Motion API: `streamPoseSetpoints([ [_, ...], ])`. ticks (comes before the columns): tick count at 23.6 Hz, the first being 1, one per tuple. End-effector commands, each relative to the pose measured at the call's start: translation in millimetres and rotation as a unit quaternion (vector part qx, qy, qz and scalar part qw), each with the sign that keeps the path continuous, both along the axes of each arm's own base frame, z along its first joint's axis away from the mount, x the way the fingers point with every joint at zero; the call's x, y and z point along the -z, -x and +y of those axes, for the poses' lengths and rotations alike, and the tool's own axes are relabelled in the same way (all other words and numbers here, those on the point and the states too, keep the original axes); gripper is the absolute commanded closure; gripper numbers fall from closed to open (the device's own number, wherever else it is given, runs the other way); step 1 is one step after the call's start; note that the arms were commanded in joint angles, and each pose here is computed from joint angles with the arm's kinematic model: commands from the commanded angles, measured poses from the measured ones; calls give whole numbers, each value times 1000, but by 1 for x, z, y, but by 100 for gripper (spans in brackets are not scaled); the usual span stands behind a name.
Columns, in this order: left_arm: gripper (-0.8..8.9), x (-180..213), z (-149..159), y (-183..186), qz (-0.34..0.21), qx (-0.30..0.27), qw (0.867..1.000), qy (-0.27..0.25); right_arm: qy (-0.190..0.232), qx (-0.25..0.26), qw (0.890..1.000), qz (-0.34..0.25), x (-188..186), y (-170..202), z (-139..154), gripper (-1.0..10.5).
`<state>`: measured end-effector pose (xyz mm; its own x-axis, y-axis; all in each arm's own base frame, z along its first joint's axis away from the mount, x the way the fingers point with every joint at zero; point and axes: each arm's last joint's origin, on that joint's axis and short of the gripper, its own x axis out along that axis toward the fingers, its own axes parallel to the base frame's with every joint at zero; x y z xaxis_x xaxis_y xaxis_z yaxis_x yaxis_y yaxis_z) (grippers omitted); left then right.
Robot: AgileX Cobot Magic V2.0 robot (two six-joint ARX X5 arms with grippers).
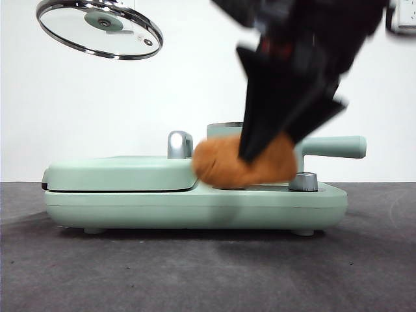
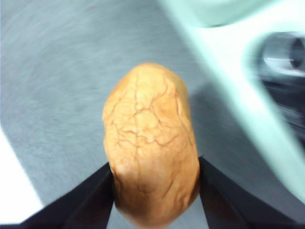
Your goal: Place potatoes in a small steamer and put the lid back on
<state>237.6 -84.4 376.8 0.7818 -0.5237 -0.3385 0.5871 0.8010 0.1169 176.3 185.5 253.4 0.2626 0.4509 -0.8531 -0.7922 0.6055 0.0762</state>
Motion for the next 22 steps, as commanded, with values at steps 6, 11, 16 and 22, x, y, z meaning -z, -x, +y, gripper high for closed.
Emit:
streamPoseSetpoints([
  [6,801,-8,0,2,-17,2,1000,9,-27,115,993,-22,-95,-22,-22,754],
  [11,801,-6,0,3,-6,2,1000,5,-40,152,986,-48,-111,-56,-30,757],
  [16,801,-6,0,3,-7,2,1000,6,-31,161,985,-62,-113,-89,-30,757],
  [22,801,-6,0,3,-8,2,1000,6,-24,168,983,-70,-106,-128,-25,757],
])
